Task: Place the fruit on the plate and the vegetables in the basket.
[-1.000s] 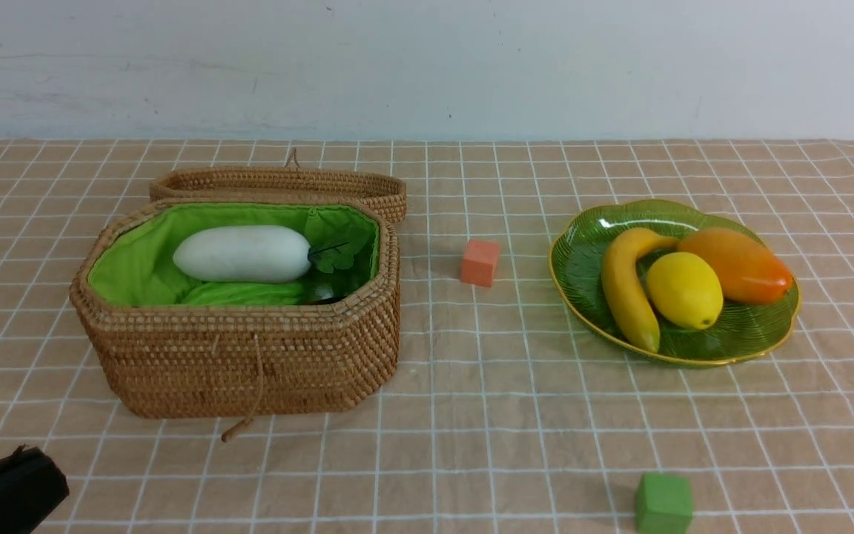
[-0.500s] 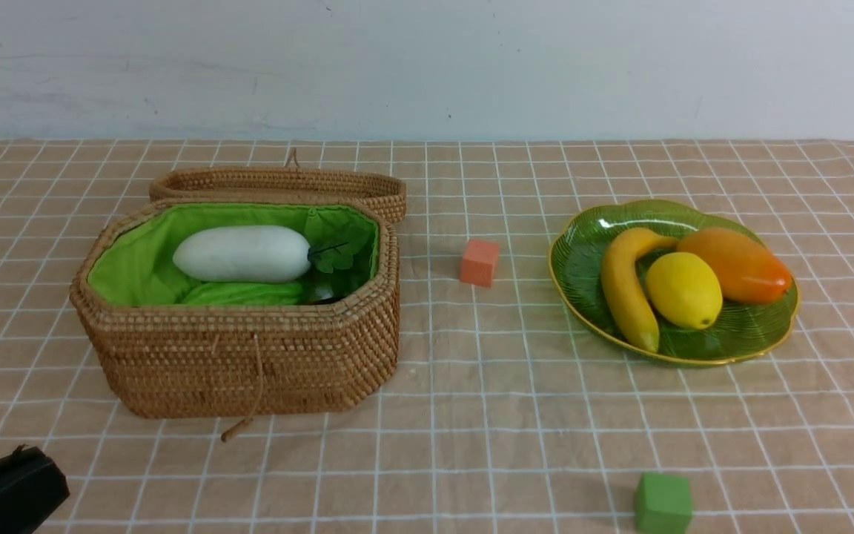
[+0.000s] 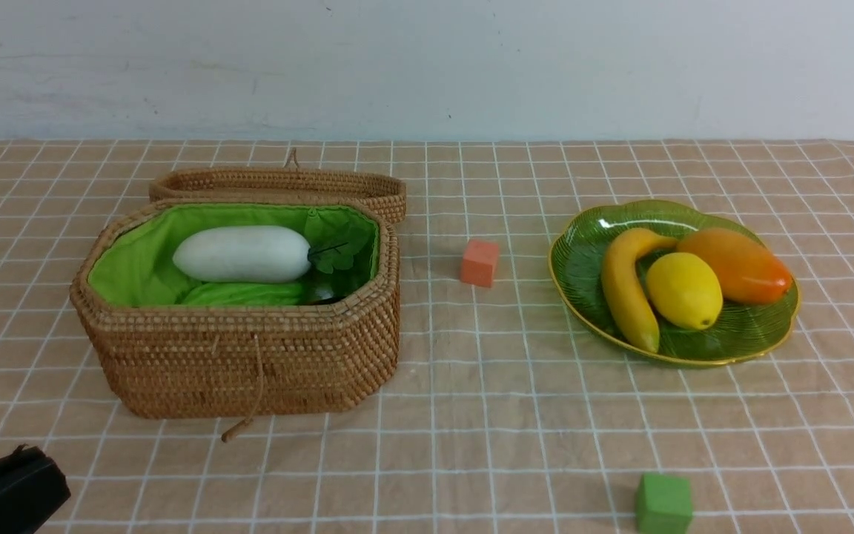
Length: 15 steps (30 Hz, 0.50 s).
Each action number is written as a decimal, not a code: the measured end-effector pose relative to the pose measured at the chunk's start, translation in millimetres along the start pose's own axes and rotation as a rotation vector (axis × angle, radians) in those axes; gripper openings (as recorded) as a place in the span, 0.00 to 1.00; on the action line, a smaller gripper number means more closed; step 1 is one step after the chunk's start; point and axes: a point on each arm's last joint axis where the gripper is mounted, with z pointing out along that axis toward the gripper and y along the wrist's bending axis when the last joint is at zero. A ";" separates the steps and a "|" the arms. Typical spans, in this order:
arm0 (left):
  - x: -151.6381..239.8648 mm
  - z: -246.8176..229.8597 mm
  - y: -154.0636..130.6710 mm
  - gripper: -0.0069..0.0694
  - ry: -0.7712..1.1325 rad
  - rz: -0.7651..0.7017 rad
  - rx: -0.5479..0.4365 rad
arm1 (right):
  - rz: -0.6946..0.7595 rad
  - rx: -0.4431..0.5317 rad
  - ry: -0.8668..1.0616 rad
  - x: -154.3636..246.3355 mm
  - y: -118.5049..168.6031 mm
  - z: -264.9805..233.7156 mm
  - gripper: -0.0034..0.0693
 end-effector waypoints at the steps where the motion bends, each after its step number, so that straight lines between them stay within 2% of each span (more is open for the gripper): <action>1: 0.0 0.0 0.0 0.16 0.000 0.000 0.000 | 0.000 0.000 0.000 0.0 0.0 0.0 0.08; 15: 0.0 0.0 0.1 0.18 0.000 0.000 -0.001 | 0.000 0.000 0.000 0.0 0.0 0.0 0.11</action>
